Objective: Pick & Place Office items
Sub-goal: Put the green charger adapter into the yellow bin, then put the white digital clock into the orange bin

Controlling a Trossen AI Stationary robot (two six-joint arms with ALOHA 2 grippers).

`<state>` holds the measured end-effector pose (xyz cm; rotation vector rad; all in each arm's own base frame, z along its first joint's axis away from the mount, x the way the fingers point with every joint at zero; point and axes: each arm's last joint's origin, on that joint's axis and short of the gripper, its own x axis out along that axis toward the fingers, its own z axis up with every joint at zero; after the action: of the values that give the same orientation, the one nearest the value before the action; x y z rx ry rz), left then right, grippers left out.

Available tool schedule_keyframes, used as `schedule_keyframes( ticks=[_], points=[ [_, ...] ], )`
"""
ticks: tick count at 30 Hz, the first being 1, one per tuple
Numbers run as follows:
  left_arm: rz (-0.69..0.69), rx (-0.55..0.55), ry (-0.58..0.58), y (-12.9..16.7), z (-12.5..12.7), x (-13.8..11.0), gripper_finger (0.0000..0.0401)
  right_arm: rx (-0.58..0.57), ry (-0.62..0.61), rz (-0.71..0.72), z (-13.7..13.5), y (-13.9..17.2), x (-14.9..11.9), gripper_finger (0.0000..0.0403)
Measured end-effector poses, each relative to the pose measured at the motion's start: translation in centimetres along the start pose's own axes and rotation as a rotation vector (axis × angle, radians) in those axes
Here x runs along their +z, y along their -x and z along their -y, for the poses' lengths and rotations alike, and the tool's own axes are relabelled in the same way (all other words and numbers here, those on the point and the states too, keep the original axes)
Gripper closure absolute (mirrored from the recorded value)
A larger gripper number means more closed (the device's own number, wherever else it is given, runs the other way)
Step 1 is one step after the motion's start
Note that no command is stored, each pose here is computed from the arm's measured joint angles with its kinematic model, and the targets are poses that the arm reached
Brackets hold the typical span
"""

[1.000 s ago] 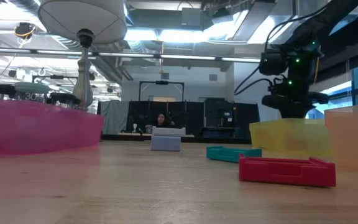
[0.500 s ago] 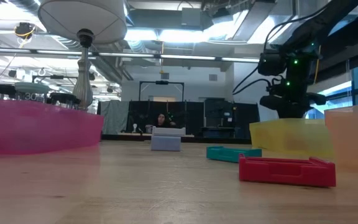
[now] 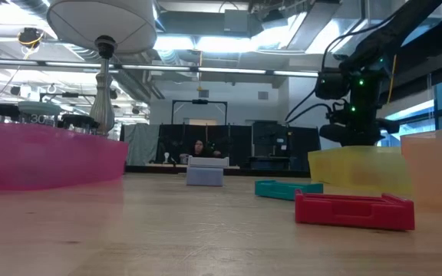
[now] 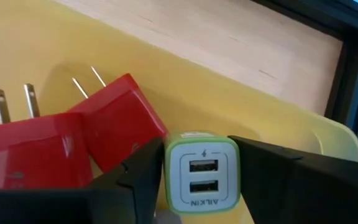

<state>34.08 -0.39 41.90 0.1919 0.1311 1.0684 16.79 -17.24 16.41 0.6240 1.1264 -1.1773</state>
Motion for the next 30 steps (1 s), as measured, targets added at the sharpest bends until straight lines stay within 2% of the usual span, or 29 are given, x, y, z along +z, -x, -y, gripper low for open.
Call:
schedule_keyframes(
  ticks=[14, 20, 25, 30],
  points=[
    [0.000, 0.000, 0.003, 0.0, 0.0, 0.0, 0.0155, 0.012, 0.028, 0.003, 0.0, 0.0, 0.0, 0.0156],
    [0.002, -0.011, 0.036, 0.0, 0.0, 0.0, 0.0155, 0.007, 0.032, -0.006, 0.1, 2.3, 1.5, 0.0128],
    [-0.049, -0.165, 0.043, -0.2, 0.5, -1.1, 0.0155, 0.048, 0.071, 0.071, 0.0, 5.7, 3.5, 0.0118],
    [-0.253, -0.406, 0.075, -1.4, 0.3, -3.5, 0.0155, 0.134, 0.123, 0.202, -0.3, 9.5, 4.2, 0.0117]
  ],
)
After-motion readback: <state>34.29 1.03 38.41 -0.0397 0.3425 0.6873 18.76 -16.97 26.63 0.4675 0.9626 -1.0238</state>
